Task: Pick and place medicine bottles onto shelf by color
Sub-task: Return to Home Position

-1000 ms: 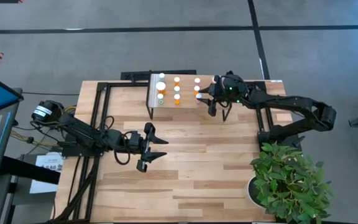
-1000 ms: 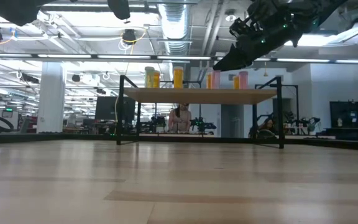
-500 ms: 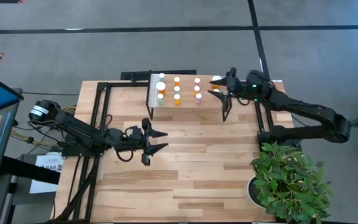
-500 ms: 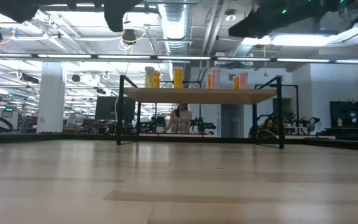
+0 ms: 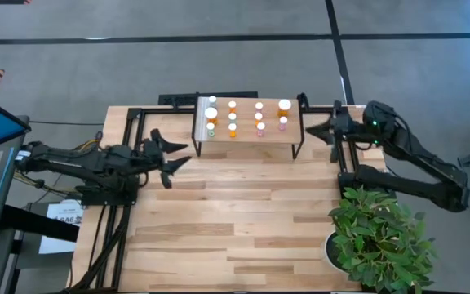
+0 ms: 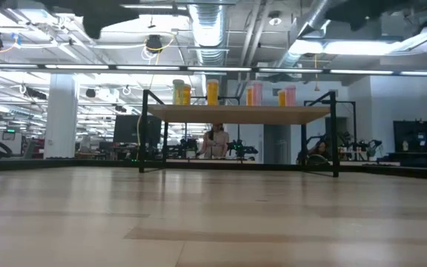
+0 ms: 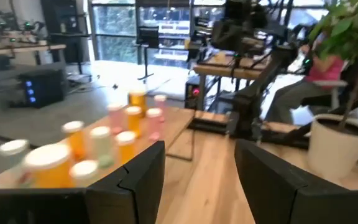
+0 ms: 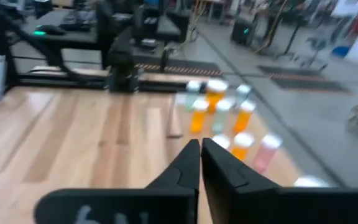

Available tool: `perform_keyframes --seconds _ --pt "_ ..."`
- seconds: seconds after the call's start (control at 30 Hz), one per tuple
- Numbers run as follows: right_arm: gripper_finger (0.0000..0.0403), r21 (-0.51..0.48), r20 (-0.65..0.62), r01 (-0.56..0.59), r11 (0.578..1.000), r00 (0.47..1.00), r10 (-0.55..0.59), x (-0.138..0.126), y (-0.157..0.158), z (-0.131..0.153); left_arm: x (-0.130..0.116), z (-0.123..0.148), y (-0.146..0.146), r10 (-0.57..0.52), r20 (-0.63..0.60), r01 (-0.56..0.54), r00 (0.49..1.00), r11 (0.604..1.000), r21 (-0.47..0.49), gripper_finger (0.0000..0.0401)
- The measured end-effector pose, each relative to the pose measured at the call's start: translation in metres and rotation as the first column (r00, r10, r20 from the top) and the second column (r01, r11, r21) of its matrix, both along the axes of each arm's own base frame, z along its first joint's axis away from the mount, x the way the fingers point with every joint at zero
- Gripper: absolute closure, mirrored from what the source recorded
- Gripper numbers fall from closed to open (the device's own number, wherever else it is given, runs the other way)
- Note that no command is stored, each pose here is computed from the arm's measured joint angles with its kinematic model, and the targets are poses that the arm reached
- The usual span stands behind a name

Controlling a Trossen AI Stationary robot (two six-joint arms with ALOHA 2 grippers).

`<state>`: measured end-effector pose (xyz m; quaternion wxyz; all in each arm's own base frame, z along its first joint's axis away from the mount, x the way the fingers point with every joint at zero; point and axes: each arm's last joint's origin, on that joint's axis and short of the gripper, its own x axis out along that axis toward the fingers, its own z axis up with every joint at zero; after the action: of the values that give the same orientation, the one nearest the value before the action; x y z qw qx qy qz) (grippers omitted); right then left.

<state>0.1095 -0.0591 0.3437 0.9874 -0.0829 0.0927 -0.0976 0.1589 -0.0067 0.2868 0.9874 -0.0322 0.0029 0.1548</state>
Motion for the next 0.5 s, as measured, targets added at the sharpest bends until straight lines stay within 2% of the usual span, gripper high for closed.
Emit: perform_keyframes --seconds 0.17,0.27,0.4,0.5 --pt "0.0394 0.097 -0.042 -0.024 0.995 0.999 0.029 -0.015 0.011 -0.025 -0.023 -0.003 0.005 0.040 -0.068 -0.040 0.997 0.999 -0.002 0.0218" --pt "0.0397 0.127 -0.030 -0.019 0.992 0.999 0.023 -0.027 0.019 -0.046 -0.036 -0.009 0.008 0.101 -0.123 -0.105 0.987 0.994 -0.029 0.0218" --pt "0.0389 0.121 0.065 -0.021 0.992 0.998 0.013 -0.046 0.031 -0.068 -0.049 -0.011 0.009 0.105 -0.112 -0.113 0.988 0.992 -0.065 0.0223" --pt "0.0390 0.065 0.229 -0.037 0.997 0.973 0.021 -0.061 0.041 -0.067 -0.055 -0.016 0.009 0.062 -0.058 -0.065 0.996 0.996 -0.059 0.0242"
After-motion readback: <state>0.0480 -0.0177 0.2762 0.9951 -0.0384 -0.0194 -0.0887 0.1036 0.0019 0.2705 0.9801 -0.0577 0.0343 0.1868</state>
